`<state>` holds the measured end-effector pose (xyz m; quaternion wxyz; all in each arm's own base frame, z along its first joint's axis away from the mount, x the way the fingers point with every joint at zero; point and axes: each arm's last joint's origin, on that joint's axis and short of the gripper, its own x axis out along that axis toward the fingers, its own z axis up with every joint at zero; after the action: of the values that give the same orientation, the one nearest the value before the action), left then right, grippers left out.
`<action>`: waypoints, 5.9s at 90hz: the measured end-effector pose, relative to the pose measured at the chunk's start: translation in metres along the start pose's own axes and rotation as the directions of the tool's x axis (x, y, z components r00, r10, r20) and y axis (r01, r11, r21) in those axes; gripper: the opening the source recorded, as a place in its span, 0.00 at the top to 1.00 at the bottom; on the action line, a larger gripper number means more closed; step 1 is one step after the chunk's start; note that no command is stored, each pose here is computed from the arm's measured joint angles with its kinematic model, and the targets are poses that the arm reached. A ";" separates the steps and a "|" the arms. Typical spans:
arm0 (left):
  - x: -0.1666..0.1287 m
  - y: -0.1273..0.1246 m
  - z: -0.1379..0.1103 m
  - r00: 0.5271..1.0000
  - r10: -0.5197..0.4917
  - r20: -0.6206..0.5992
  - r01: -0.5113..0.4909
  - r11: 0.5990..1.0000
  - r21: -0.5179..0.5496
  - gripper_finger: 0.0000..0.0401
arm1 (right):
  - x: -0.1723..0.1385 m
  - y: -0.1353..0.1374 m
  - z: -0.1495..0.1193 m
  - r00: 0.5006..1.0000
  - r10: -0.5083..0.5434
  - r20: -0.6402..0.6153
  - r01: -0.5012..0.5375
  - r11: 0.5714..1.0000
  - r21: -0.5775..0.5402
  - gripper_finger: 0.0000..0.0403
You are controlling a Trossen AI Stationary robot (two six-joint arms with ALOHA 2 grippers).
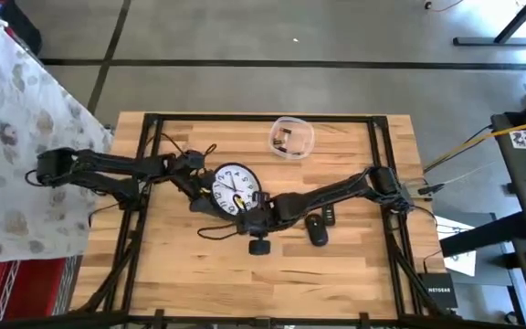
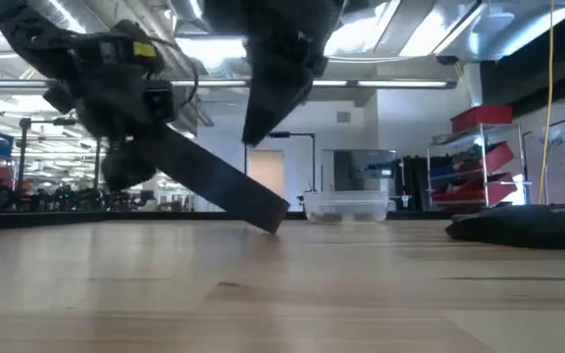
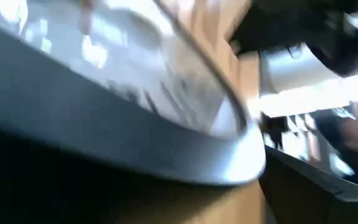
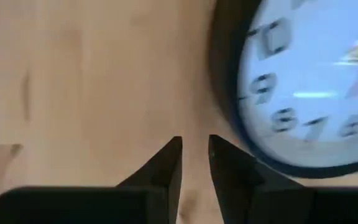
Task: Insert battery
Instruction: Insert the black battery into the wall clock, then return to Home Position
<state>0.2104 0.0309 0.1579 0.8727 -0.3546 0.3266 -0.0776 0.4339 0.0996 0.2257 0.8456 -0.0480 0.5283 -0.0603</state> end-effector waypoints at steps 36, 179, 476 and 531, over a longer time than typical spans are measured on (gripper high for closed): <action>0.017 -0.005 -0.006 0.999 -0.003 -0.052 0.003 1.000 -0.006 0.31 | -0.012 -0.008 -0.002 0.991 -0.136 0.006 0.135 0.990 0.050 0.84; -0.002 -0.026 -0.012 0.980 0.051 -0.190 -0.099 0.962 -0.255 0.26 | -0.024 -0.008 0.010 1.000 -0.005 0.020 0.007 0.991 -0.133 0.84; -0.055 -0.071 -0.065 0.947 0.184 0.262 -0.238 0.952 0.193 0.26 | 0.018 0.116 -0.113 0.864 0.482 0.144 -0.495 0.866 0.070 0.92; -0.065 -0.083 -0.071 0.929 0.300 0.218 -0.337 0.928 0.158 0.26 | -0.039 0.057 0.011 0.974 -0.091 0.208 0.114 0.989 -0.099 0.99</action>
<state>0.1235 -0.0467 0.2088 0.9310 -0.2163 0.2859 0.0687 0.4300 0.1618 0.2575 0.8868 -0.1278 0.4387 -0.0694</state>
